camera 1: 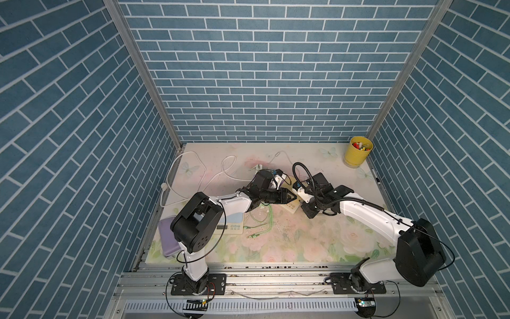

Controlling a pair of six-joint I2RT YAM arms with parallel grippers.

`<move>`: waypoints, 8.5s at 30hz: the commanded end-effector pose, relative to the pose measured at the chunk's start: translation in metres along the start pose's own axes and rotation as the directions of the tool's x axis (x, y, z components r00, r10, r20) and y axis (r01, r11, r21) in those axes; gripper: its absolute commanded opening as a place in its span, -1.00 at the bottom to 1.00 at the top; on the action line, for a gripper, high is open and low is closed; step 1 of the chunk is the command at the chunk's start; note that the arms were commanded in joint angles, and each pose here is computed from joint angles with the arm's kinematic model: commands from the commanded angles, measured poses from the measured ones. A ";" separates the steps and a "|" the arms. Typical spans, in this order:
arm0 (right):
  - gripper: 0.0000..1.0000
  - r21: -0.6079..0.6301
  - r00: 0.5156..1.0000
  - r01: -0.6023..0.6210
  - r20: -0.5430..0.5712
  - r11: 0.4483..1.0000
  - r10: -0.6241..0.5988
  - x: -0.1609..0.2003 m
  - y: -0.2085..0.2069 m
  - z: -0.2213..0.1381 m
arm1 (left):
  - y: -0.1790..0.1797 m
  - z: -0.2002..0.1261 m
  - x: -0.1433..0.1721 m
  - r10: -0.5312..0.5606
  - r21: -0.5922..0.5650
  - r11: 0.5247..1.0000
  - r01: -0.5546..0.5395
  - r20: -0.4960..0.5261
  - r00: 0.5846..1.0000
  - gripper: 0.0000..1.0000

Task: Charge the electronic scale
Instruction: Adjust the charging cable, then insert the charging cable into the electronic scale.

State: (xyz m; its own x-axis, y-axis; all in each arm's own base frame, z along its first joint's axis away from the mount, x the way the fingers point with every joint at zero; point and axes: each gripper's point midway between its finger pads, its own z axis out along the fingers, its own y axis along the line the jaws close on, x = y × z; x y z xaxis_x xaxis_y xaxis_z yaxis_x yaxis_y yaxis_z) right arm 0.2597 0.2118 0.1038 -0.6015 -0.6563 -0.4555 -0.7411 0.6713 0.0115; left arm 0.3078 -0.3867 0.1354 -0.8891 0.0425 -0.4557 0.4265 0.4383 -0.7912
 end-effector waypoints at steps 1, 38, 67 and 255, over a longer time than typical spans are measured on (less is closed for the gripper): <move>-1.00 -0.014 0.996 -0.040 0.082 0.999 0.041 -0.012 0.002 -0.008 | -0.024 -0.006 -0.008 -0.002 0.053 0.999 0.000 0.029 1.000 -0.12; -0.16 0.073 0.857 -0.044 0.516 0.996 0.000 -0.022 0.000 -0.061 | -0.025 0.002 -0.001 -0.120 0.069 0.990 0.120 -0.008 0.993 -1.00; -0.96 0.115 0.868 0.072 0.482 0.991 -0.119 -0.022 0.000 -0.030 | -0.034 0.003 -0.002 -0.129 0.107 0.986 0.131 -0.030 0.991 -1.00; 0.40 0.459 0.916 -0.334 0.364 0.823 0.168 -0.020 -0.086 -0.126 | 0.022 -0.087 0.012 0.323 -0.516 0.735 -0.440 -0.304 0.896 0.20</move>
State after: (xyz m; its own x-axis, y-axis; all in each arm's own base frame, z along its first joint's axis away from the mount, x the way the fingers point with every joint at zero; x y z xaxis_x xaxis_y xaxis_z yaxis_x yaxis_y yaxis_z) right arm 0.2743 0.1524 0.1965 -0.6126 -0.4524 -0.6481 -0.4546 0.8724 -0.1794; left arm 0.2882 -0.3172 0.1162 -0.7722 0.4041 -0.4903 0.5792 0.7649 -0.2819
